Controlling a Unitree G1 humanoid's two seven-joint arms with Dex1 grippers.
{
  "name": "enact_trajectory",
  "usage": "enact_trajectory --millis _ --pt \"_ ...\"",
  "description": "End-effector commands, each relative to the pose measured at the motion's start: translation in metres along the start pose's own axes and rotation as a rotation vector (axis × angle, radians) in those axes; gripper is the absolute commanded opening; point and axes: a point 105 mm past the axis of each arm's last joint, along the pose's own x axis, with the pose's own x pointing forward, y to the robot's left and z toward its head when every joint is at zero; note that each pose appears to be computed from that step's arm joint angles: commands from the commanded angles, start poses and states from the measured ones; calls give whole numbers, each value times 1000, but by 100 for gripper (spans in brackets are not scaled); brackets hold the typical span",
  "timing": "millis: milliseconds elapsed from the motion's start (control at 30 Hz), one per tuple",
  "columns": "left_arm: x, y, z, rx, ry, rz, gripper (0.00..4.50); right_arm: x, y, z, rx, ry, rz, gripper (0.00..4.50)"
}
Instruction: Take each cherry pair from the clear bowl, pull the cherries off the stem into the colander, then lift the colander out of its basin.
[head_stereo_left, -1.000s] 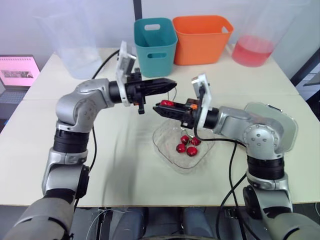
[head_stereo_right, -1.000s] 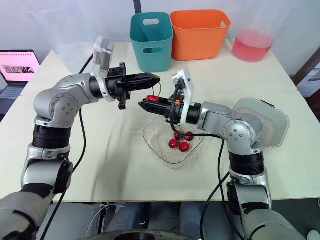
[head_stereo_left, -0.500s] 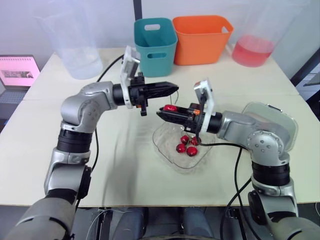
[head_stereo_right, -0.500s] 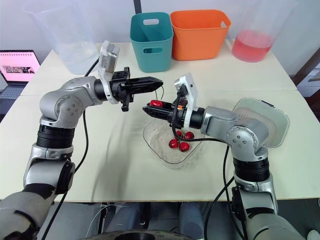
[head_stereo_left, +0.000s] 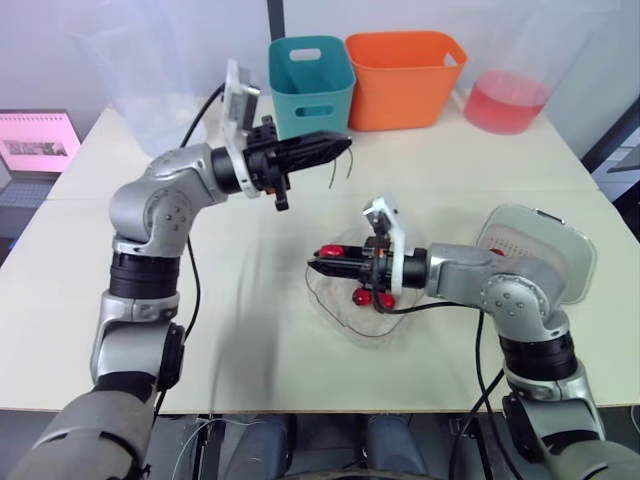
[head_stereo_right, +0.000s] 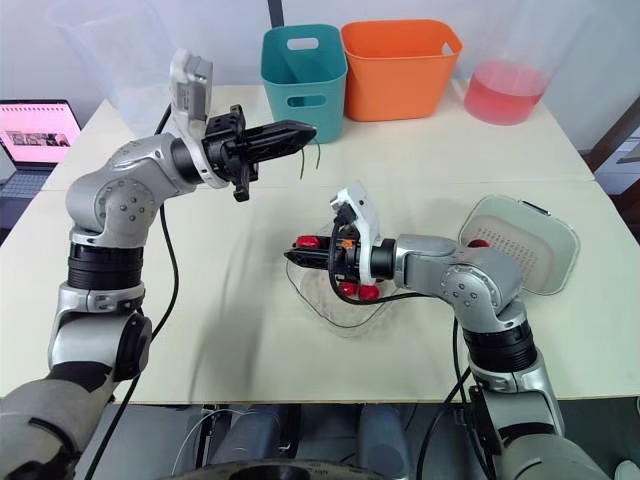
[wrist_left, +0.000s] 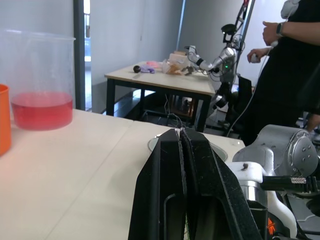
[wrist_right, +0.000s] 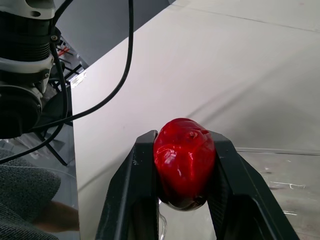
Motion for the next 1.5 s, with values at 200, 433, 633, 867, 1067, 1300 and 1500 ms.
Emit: enact_trajectory --millis 200,433,633,867,1067,1300,1500 --pt "-8 -1 -7 89 64 17 0 -80 -30 62 -157 -218 -225 115" --pt "-8 0 -23 90 101 16 0 -196 -105 55 -312 -54 -710 115" --pt "-5 0 -24 80 96 6 0 -233 -124 24 -329 89 -836 115" --pt "-5 -4 -29 98 142 -14 0 -244 -132 11 -315 125 -887 202" --pt "-6 -4 -24 94 132 -9 0 -245 -130 23 -342 96 -894 390" --pt "-3 -3 -6 78 70 -6 0 -197 -95 65 -303 -106 -634 390" --pt "-11 2 -5 101 89 33 0 -159 -67 81 -294 -162 -453 390"
